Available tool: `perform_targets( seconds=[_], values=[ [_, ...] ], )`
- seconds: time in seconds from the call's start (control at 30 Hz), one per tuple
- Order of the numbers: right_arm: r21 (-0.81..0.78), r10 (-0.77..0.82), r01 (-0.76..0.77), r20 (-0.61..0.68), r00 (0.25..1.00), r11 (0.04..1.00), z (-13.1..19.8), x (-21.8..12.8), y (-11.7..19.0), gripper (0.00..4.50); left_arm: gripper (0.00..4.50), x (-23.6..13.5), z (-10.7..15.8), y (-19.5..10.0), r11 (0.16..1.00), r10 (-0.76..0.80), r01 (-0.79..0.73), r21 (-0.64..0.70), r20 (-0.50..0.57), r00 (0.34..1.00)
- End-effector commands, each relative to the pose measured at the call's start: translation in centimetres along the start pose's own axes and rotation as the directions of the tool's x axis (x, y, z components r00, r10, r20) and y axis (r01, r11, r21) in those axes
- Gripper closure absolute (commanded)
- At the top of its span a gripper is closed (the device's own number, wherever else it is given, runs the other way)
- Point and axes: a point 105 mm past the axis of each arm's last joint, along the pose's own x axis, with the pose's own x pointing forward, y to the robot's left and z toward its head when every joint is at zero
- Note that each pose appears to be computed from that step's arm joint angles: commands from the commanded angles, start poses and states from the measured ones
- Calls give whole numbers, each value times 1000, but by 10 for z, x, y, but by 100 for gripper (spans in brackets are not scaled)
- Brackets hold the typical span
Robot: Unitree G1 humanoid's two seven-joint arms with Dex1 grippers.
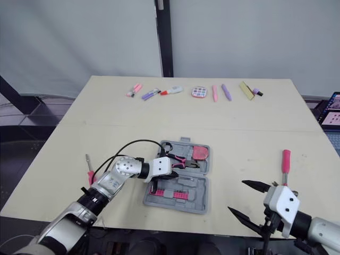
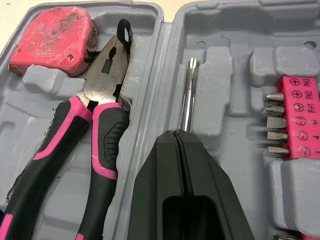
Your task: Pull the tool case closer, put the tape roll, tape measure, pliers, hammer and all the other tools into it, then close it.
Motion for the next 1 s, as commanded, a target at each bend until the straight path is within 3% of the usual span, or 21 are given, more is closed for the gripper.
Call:
perform_targets(
  seconds=[0.03,0.3,0.5,0.67,0.8,1.0],
  values=[
    [-34,6,-5,7,1000,999,8,-3,-2,0,446,8,-91,-62,972,-196,137,-191,-335,922],
    [-37,11,-11,7,1000,999,8,-2,-3,0,446,5,-75,-54,968,-129,76,-239,-213,969],
    [-39,14,-14,10,1000,999,8,0,-4,0,446,-7,-32,-31,946,10,10,-323,59,998],
    [-40,15,-15,13,1000,999,9,1,-5,0,446,-30,-1,-14,921,97,7,-390,245,965],
    [-41,19,-18,16,1000,999,9,3,-5,0,446,-58,24,-1,930,162,-14,-367,376,912],
    [-41,26,-25,20,999,999,9,5,-5,0,446,-93,48,10,937,206,-39,-348,458,865]
  ],
)
